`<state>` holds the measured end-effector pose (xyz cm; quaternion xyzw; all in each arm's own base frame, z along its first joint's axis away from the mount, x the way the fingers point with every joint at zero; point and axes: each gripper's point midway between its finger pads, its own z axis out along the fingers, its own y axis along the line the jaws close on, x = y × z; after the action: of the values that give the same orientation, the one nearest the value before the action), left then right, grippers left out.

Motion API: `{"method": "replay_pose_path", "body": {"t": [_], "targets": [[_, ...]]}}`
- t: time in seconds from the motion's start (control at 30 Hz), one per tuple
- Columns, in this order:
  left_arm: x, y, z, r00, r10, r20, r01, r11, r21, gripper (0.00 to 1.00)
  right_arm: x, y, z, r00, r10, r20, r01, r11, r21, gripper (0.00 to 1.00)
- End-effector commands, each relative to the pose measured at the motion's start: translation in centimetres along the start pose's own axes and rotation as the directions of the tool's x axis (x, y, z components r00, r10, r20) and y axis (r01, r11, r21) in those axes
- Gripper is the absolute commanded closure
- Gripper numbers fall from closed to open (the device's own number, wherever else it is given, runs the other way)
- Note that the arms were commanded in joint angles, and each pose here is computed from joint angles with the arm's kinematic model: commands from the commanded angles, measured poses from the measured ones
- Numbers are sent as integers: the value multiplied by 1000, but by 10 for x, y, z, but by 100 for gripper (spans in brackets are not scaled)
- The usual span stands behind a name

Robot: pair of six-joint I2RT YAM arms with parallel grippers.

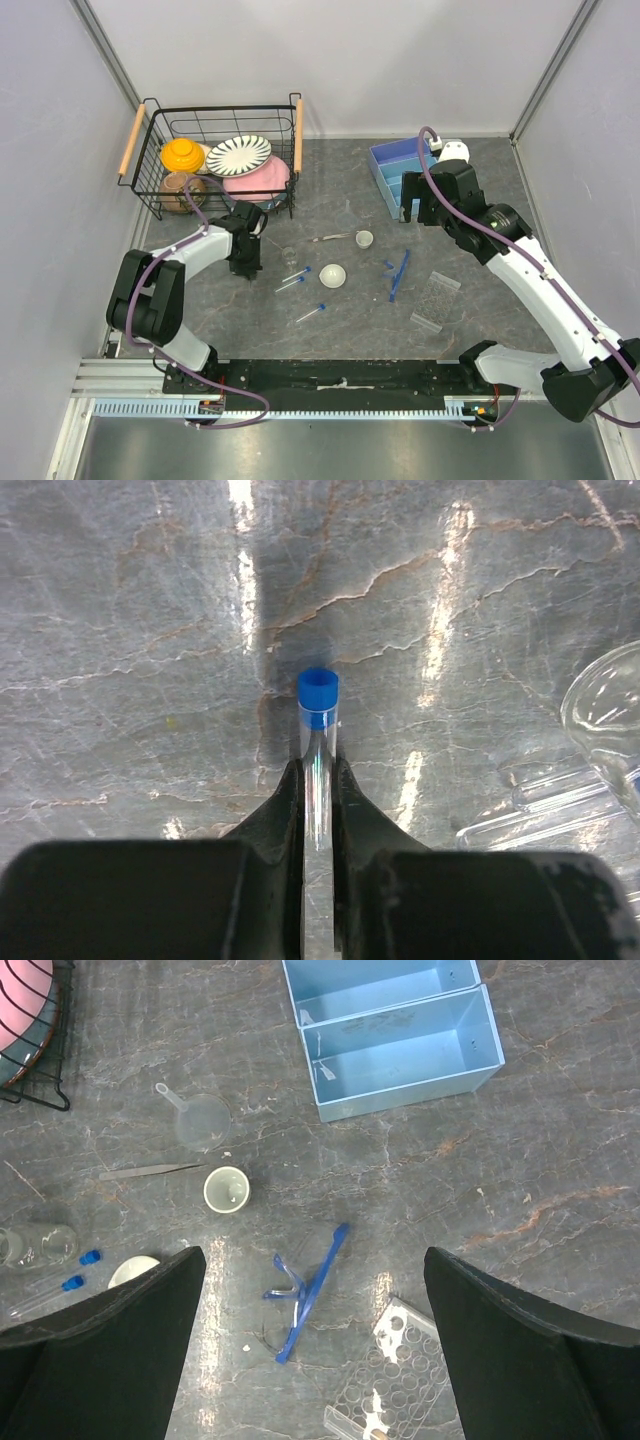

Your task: Organize the chemistry lab equipment

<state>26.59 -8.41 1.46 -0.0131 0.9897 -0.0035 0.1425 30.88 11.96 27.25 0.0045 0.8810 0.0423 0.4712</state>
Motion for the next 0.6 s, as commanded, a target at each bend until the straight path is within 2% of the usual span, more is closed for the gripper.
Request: {"method": "replay_pose_path", "body": {"t": [0.0, 0.1, 0.13, 0.2, 0.27, 0.33, 0.37, 0.4, 0.5, 0.57], "targets": [[-24, 2, -26, 998, -4, 67, 6, 1000, -20, 95, -11, 5, -4, 999, 8, 37, -7, 1000, -28, 2], [-47, -6, -58, 990, 15, 138, -18, 1000, 20, 98, -10, 12, -4, 1000, -3, 9, 4, 998, -61, 2], [-46, -7, -67, 991, 28, 130, -32, 999, 30, 98, -12, 17, -4, 1000, -4, 3, 4, 997, -79, 2], [-59, -18, -96, 982, 59, 181, -78, 992, 98, 98, -8, 28, -5, 999, -18, -28, 13, 990, -143, 2], [-56, -30, -118, 979, 97, 181, -130, 975, 180, 98, -10, 35, -8, 999, -29, -38, 21, 984, -178, 2], [-66, -43, -152, 959, 117, 257, -184, 950, 254, 98, -14, 45, -17, 999, -37, -38, 27, 970, -242, 2], [-61, -53, -166, 952, 154, 263, -237, 917, 320, 98, -14, 48, -22, 998, -45, -40, 32, 962, -269, 2], [-66, -58, -188, 933, 158, 322, -272, 897, 348, 98, -15, 51, -25, 998, -55, -38, 41, 955, -293, 2], [-62, -79, -221, 904, 173, 392, -351, 822, 448, 98, -15, 74, -45, 995, -81, -50, 51, 896, -442, 2], [-53, -98, -242, 884, 184, 429, -414, 736, 536, 98, -11, 95, -61, 992, -99, -82, 35, 824, -565, 2]]}}
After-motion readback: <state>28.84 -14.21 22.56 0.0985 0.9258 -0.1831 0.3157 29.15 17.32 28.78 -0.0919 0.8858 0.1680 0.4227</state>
